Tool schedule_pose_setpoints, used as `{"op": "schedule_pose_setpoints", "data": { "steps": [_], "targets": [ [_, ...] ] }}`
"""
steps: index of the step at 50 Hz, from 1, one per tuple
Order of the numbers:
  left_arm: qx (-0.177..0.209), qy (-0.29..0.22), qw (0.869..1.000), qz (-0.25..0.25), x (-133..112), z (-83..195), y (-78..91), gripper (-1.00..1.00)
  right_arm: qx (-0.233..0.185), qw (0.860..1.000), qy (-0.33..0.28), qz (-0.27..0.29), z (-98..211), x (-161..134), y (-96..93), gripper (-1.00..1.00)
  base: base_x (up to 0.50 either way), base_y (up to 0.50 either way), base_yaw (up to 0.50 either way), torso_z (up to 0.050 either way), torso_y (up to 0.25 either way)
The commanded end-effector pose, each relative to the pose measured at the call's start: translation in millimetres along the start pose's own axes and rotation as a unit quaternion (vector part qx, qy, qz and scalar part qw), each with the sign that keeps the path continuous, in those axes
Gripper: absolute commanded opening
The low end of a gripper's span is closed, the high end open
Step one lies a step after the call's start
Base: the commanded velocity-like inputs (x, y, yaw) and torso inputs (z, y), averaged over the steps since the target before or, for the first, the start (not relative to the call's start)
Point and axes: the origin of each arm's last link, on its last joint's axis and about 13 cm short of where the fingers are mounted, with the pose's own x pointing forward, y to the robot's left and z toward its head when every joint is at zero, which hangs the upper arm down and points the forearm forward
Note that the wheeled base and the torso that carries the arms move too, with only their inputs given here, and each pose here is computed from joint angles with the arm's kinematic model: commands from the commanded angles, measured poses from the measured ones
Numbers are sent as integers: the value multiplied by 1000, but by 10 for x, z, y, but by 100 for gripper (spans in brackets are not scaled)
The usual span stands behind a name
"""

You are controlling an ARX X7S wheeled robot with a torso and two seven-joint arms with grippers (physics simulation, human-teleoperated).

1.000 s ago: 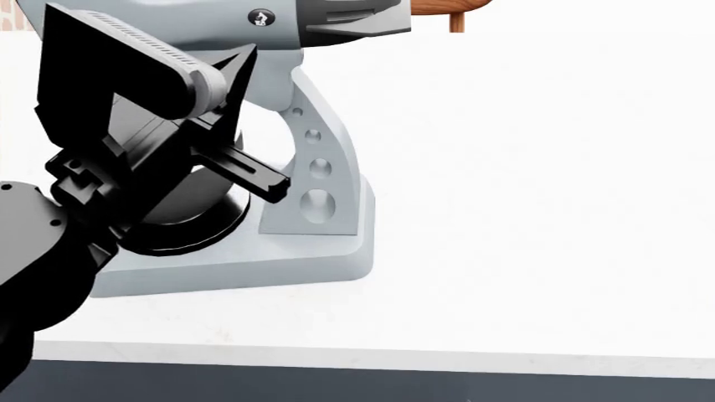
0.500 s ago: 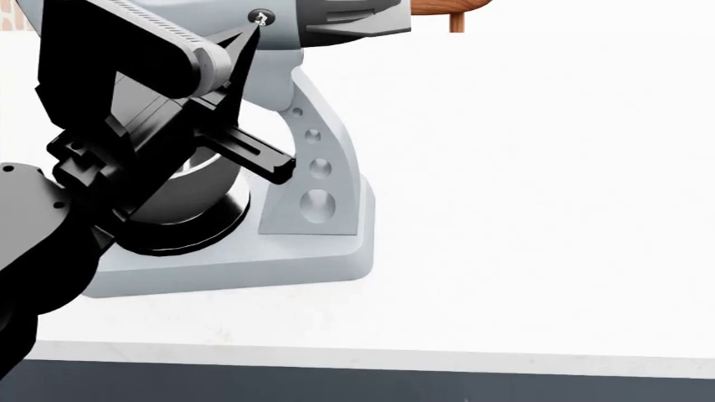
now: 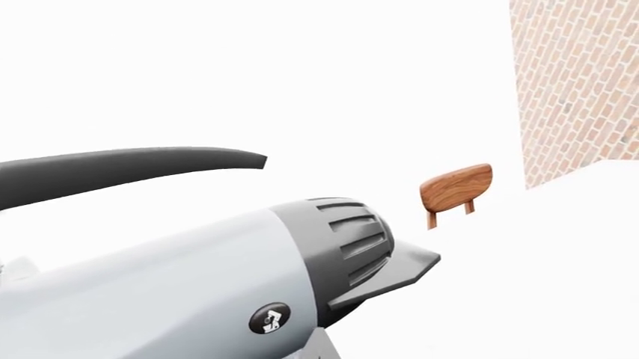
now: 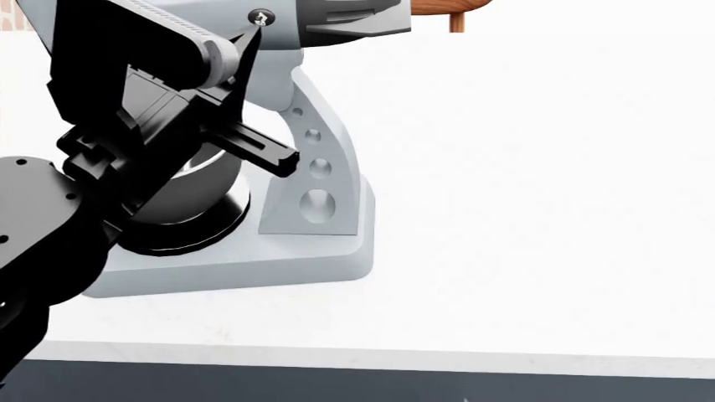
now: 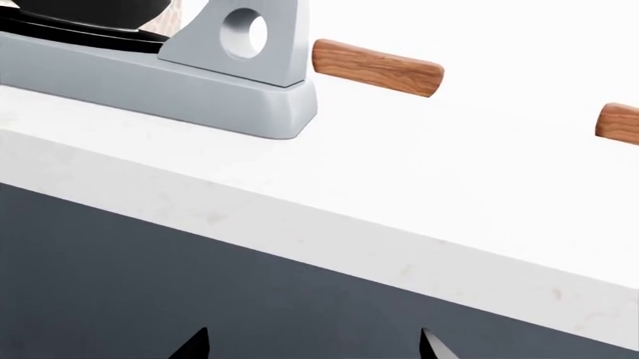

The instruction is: Open the stand mixer head.

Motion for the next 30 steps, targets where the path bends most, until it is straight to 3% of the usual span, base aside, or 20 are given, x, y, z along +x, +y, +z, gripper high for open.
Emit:
{"op": "schedule_pose_setpoints", "data": {
  "steps": [1, 30],
  "targets": [
    [-3, -1, 1000, -8, 16, 24, -30, -100, -5, 1000, -2, 1, 3, -6, 0, 100, 0, 0, 0, 0, 0],
    [-13, 12, 1000, 23, 225, -44, 90, -100, -3, 1000, -2, 5, 4, -10, 12, 100, 0, 0, 0, 0, 0]
  ]
}}
